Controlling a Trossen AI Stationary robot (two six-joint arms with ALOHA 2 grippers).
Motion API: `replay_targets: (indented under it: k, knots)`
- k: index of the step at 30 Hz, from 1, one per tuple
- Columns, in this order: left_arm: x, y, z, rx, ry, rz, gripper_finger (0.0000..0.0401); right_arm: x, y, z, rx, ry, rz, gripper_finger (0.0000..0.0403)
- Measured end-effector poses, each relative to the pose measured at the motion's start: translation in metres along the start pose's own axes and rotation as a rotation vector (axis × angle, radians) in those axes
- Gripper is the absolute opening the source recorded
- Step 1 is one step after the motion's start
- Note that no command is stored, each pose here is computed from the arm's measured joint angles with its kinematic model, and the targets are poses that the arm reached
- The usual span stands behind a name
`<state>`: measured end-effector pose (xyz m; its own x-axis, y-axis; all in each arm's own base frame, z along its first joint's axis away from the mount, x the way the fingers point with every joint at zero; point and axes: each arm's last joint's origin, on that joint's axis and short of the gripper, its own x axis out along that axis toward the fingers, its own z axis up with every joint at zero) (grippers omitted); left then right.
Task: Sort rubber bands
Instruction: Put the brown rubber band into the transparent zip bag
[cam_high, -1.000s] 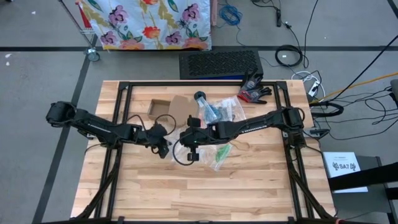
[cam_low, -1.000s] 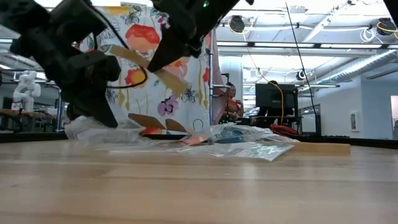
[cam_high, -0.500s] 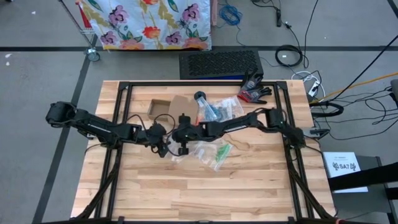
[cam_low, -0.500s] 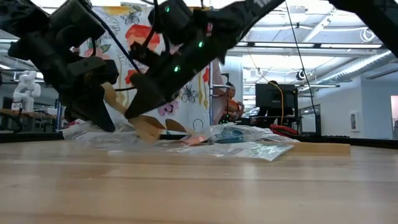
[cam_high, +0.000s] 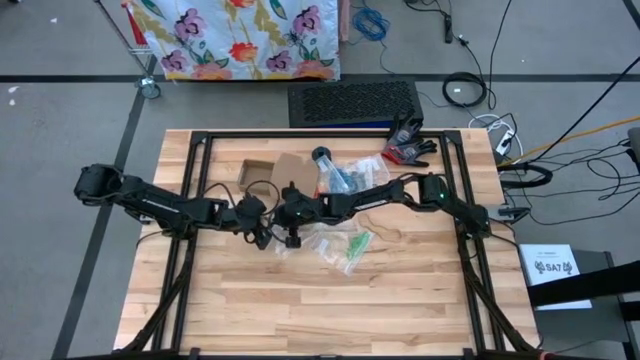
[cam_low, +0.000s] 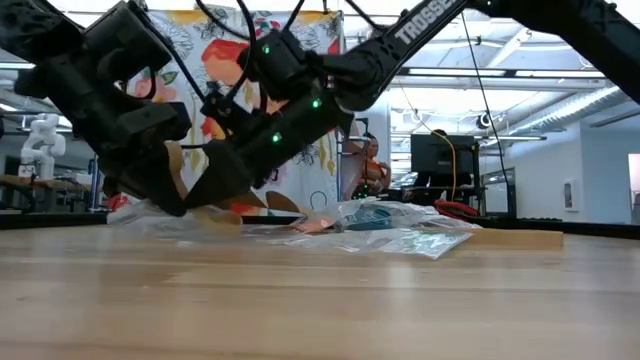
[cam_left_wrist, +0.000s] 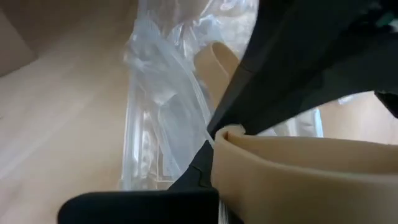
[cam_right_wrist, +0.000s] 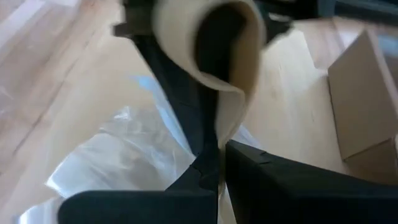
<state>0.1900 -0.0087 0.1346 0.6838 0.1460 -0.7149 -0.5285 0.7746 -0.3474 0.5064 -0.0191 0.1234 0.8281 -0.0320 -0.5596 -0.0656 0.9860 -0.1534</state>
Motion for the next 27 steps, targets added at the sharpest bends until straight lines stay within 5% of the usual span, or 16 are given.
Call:
replay_targets:
  k: [10,15,22,27]
  knots:
    - [-0.002,-0.012,0.012,-0.011,-0.088,-0.133,0.0,0.011,-0.016,-0.02,0.064,0.037,0.022,0.0]
    - [-0.005,-0.015,0.016,0.002,-0.105,-0.16,0.0,0.005,-0.018,-0.023,0.21,0.12,0.111,0.0]
    - [-0.006,-0.003,0.007,0.01,-0.039,-0.008,0.0,-0.026,-0.008,-0.02,0.297,0.354,0.308,0.0]
    - [-0.002,0.004,0.001,-0.009,-0.007,0.109,0.0,-0.036,0.003,-0.005,0.288,0.286,0.439,0.0]
